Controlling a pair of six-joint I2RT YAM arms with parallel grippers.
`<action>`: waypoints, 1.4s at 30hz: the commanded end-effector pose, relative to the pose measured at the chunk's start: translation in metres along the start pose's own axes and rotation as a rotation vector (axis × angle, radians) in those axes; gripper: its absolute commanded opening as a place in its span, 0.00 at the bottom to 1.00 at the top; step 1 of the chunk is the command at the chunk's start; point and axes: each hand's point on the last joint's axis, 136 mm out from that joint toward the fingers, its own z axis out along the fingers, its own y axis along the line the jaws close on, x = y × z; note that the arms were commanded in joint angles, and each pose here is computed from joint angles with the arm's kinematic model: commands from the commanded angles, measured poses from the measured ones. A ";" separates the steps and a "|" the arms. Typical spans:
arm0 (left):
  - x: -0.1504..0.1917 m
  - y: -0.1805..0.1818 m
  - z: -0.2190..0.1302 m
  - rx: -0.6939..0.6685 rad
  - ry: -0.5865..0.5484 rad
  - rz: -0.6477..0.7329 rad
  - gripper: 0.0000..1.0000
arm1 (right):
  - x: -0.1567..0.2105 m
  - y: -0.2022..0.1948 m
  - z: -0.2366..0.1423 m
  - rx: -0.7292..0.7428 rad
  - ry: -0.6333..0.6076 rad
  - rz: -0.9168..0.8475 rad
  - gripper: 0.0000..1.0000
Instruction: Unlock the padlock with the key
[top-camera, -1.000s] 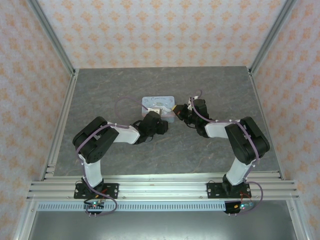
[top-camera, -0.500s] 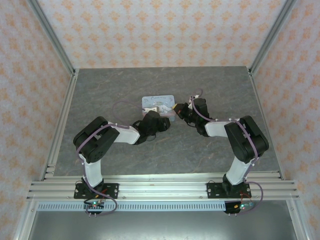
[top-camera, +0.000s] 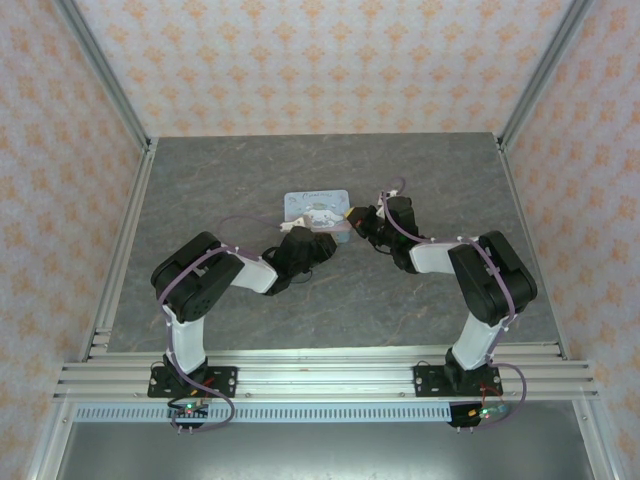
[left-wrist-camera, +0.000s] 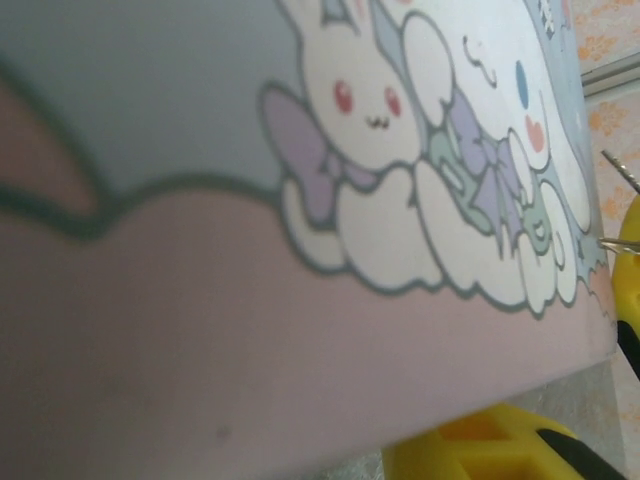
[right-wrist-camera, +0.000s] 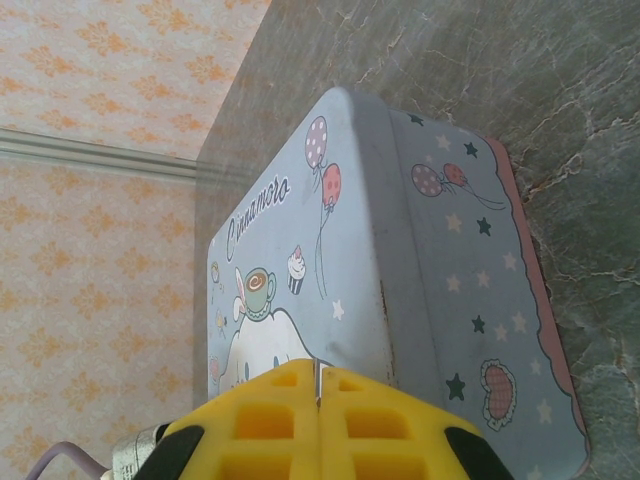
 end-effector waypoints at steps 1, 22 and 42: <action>-0.016 -0.020 -0.002 0.076 -0.079 -0.028 0.32 | 0.008 -0.013 0.005 0.033 0.033 0.013 0.00; -0.017 -0.021 -0.003 0.060 -0.087 -0.103 0.00 | 0.006 -0.010 0.004 0.019 0.034 0.016 0.00; -0.030 -0.047 -0.030 0.112 0.139 -0.231 0.00 | -0.015 0.054 -0.046 -0.121 -0.017 -0.044 0.00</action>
